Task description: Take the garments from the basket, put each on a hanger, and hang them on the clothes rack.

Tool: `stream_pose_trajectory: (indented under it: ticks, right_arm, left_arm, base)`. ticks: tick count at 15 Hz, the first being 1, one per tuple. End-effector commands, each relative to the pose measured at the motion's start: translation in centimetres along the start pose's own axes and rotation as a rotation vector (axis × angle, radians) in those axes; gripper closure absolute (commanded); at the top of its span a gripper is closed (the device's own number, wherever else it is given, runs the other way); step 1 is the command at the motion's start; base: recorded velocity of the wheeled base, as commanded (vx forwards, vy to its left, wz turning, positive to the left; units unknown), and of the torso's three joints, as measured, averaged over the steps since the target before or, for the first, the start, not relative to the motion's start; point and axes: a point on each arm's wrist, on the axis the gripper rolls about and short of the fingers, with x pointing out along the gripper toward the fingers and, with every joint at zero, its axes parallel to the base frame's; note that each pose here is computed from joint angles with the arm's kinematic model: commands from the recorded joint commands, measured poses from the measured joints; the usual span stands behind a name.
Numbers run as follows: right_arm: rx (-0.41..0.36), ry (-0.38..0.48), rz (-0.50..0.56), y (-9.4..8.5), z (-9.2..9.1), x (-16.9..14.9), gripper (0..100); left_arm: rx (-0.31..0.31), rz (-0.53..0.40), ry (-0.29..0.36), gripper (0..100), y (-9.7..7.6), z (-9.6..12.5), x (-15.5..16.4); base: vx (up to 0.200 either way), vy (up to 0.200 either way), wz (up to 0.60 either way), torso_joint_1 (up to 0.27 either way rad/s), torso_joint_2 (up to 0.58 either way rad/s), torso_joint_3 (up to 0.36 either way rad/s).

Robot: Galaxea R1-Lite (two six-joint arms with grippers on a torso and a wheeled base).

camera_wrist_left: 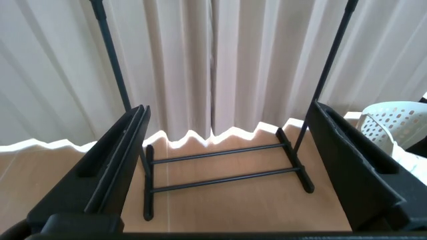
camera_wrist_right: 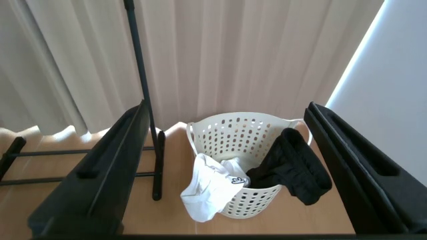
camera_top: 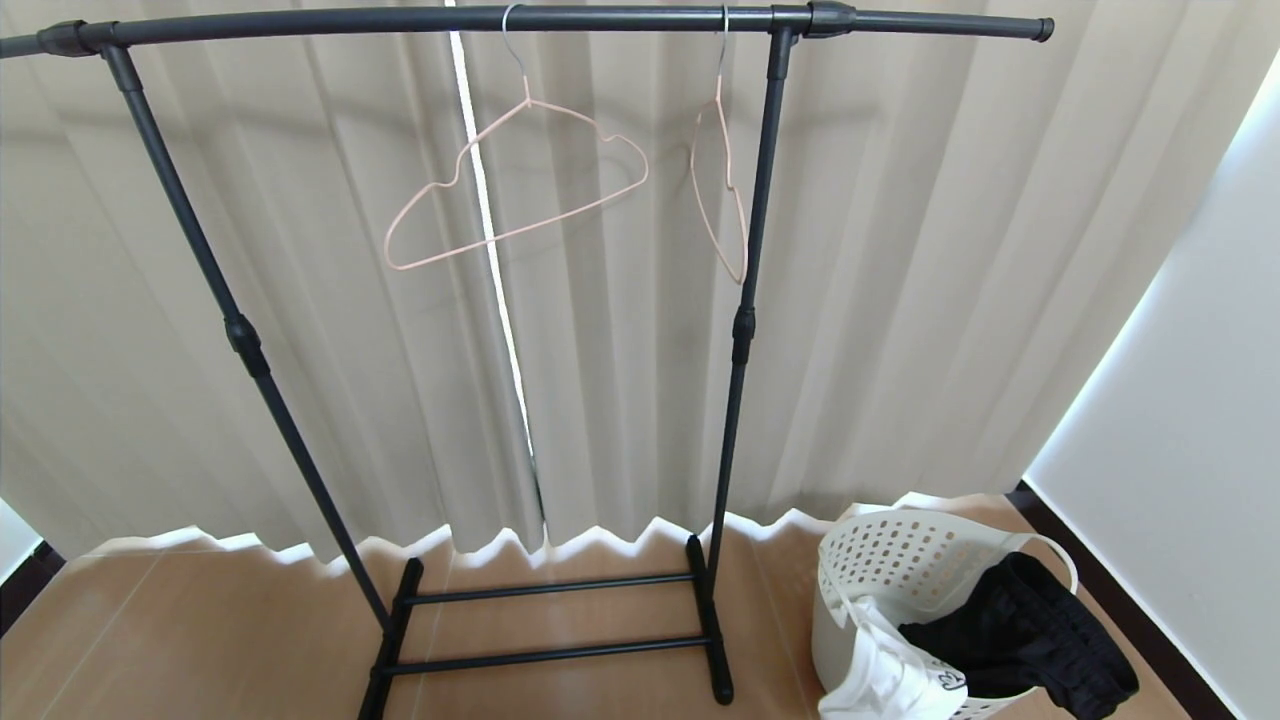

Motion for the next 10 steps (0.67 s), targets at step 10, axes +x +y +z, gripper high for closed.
stream_pose_trajectory:
  ticks: [10]
  right_arm:
    - [0.0, 0.001, 0.0, 0.0, -0.01, 0.0, 0]
  left_arm:
    - [0.0, -0.002, 0.002, 0, 0.0, 0.0, 0.01]
  base:
    - [0.0, 0.0, 0.0, -0.11, 0.4, 0.29]
